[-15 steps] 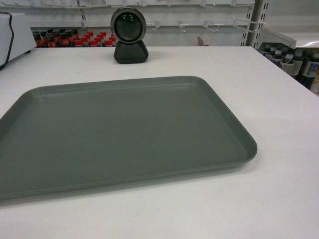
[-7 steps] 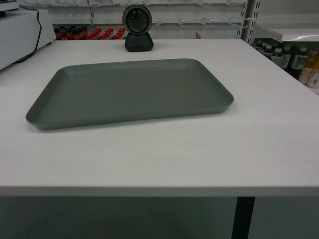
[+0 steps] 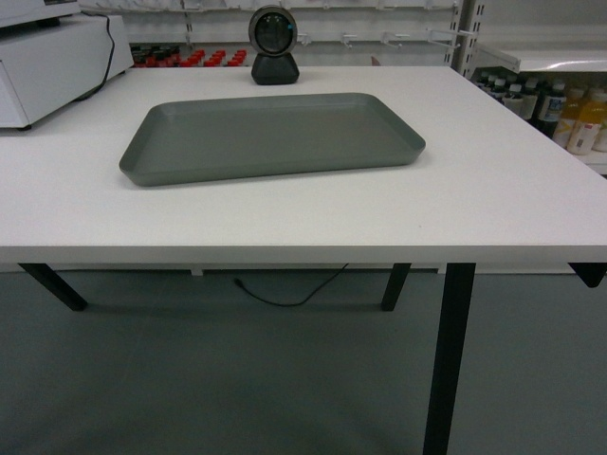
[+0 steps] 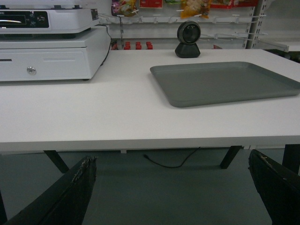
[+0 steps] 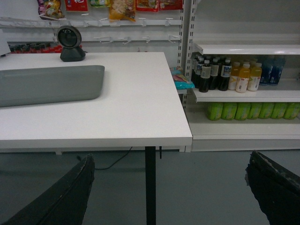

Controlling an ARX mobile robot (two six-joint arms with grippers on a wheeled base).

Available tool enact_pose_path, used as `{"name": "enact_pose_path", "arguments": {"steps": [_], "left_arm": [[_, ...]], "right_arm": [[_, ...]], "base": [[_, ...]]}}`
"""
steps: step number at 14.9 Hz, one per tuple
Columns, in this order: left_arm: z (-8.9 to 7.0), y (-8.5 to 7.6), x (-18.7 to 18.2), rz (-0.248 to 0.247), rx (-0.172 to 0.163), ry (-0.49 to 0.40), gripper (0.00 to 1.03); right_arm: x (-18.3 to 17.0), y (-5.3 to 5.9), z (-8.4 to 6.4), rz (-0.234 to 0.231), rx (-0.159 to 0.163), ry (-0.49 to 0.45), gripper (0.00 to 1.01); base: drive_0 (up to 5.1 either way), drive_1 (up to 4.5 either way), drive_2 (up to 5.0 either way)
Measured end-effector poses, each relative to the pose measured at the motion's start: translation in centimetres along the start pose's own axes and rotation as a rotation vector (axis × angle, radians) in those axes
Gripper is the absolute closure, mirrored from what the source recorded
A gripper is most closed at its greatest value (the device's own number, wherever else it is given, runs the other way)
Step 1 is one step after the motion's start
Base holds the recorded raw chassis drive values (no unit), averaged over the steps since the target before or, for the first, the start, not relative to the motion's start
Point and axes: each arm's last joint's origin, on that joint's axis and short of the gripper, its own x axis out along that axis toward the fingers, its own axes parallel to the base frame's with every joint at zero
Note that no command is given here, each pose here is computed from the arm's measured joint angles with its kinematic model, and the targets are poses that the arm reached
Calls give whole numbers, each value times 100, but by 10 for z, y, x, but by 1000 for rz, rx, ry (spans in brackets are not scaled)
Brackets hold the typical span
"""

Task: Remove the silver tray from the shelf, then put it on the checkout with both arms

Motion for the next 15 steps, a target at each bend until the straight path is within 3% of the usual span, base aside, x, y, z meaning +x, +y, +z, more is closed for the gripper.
{"name": "enact_pose_path", "arguments": {"steps": [15], "left_arm": [[0,0,0,-1,3,0,5]], "right_arm": [[0,0,0,0,-1,2,3]], "base": [[0,0,0]]}}
